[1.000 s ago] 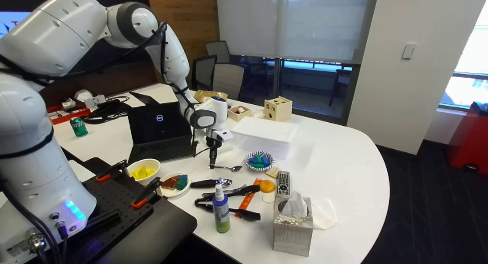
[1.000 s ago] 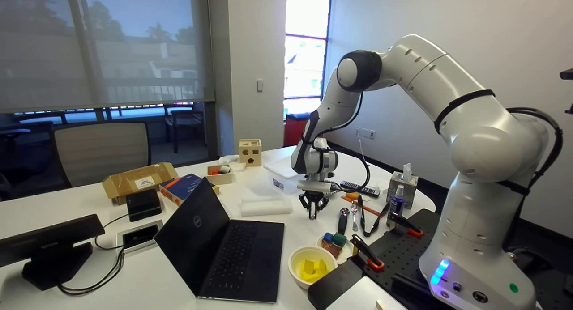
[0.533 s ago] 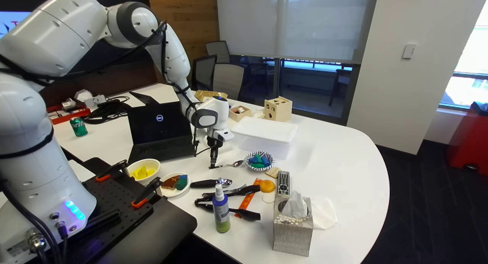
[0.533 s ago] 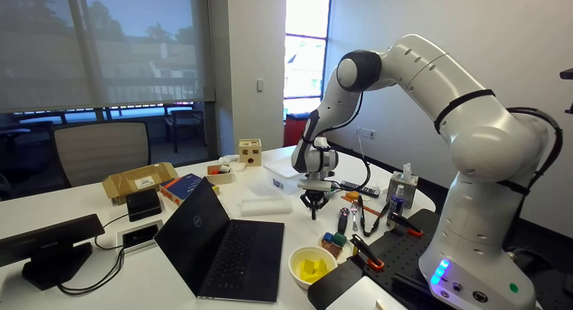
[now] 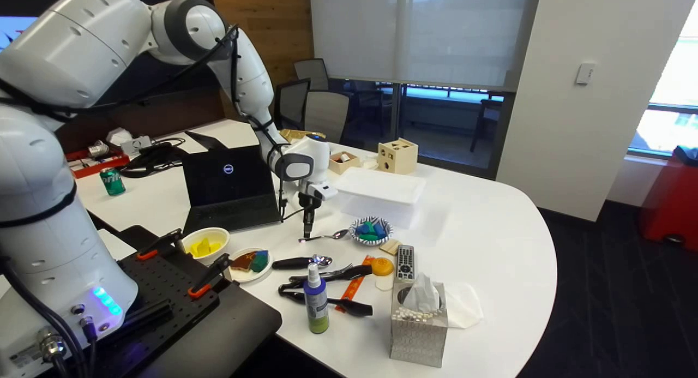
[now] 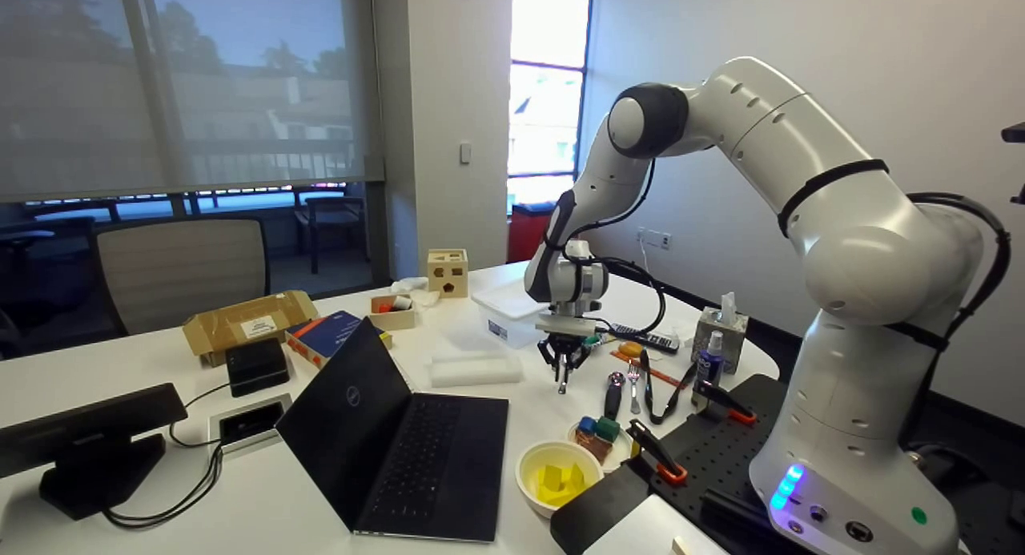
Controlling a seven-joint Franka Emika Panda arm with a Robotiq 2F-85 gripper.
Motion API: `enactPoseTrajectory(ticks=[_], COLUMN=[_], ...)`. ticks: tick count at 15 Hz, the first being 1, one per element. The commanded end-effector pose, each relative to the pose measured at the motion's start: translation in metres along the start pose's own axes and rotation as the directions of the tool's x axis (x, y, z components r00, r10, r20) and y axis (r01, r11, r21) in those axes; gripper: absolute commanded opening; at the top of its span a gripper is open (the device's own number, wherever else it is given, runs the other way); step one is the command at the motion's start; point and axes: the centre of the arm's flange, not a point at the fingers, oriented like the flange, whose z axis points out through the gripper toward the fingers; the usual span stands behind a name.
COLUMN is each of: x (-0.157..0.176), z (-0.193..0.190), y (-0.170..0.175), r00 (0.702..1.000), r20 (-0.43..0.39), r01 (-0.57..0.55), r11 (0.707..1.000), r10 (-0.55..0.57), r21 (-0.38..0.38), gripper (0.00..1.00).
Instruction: Use the spoon to stir the bowl
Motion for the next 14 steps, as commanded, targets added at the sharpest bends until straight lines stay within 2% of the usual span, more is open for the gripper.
enactPoseTrajectory(ticks=[1,7,8,9,10,11,14], x=[-0.003,0.029,0.032,0.034,0.036,0.036,0.037], z=[-0.017,0.003,0.002,0.0,0.0,0.0,0.004], y=[0.014,0.016,0.016,0.015,0.014,0.012,0.006], r00=[1.0,0.999,0.998,0.997,0.997,0.996,0.996], r20=[-0.01,-0.039,-0.049,-0.063,-0.069,-0.066,-0.055], r01=[0.007,0.027,0.032,0.043,0.046,0.054,0.071], r11=[1.0,0.999,0.999,0.999,0.998,0.998,0.997], r10=[-0.007,-0.026,-0.03,-0.041,-0.044,-0.052,-0.069], r21=[0.015,0.027,0.031,0.032,0.033,0.036,0.041], gripper=[0.53,0.98,1.0,0.62,0.68,0.68,0.45])
